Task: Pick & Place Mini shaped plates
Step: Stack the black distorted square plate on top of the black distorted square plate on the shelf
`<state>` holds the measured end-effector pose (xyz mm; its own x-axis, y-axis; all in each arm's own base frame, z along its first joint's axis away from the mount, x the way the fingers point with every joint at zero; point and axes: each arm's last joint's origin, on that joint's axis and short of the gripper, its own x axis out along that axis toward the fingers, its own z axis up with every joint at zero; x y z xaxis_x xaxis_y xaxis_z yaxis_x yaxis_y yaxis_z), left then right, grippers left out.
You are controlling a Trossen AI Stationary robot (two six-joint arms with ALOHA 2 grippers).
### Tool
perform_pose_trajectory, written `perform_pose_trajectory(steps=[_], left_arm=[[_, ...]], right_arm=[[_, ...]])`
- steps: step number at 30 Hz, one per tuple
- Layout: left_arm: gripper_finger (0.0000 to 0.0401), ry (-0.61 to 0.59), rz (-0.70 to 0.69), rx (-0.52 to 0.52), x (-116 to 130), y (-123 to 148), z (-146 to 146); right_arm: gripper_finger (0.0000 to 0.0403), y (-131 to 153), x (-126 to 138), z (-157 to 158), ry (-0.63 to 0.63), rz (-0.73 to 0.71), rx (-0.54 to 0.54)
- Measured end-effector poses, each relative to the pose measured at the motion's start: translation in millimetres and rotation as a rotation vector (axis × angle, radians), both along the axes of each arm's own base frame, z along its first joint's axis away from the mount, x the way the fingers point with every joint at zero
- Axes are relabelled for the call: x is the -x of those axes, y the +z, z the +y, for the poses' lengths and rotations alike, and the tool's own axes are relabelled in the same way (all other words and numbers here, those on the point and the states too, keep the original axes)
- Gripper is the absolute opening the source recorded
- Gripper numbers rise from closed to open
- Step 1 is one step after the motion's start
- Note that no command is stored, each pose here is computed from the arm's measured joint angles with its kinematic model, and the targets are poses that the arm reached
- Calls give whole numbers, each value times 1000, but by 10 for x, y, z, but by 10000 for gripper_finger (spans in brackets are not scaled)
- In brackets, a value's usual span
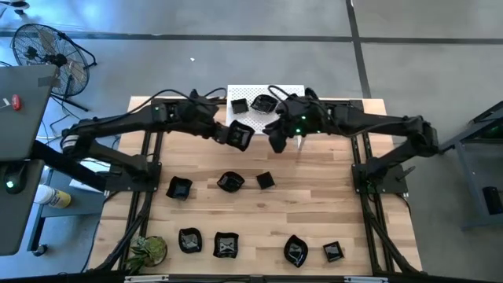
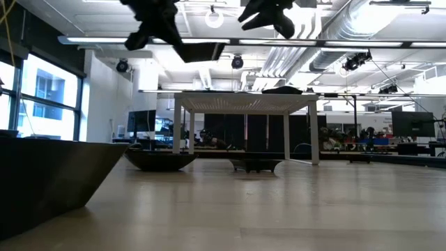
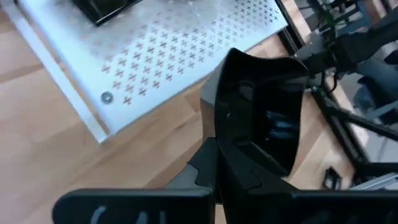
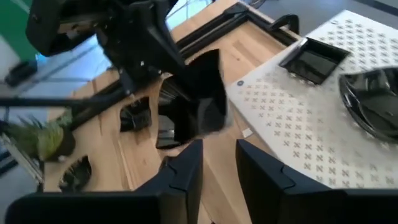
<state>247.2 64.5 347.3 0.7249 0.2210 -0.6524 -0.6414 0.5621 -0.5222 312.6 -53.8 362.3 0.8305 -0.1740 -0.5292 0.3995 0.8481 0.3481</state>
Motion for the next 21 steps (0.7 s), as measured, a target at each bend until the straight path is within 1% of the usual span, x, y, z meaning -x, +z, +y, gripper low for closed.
perform_pose_trajectory(steps=[3, 7, 10, 15, 18, 21], left_arm=[[0, -29, 5, -30, -110, 36, -17], [0, -42, -7, -65, -182, 114, -1], [0, -50, -10, -84, -213, 148, 11], [0, -54, -34, -100, -218, 197, 12], [0, -62, -30, -110, -218, 195, 12], [0, -61, -30, -110, -218, 195, 12]], right_arm=[[89, -21, -100, -11, 54, 33, 41], [80, -55, -169, -24, 96, 64, 110], [71, -62, -172, -38, 72, 79, 156], [59, -42, -183, -48, 76, 66, 201], [59, -32, -185, -62, 46, 70, 243], [71, -17, -175, -67, 31, 75, 281]])
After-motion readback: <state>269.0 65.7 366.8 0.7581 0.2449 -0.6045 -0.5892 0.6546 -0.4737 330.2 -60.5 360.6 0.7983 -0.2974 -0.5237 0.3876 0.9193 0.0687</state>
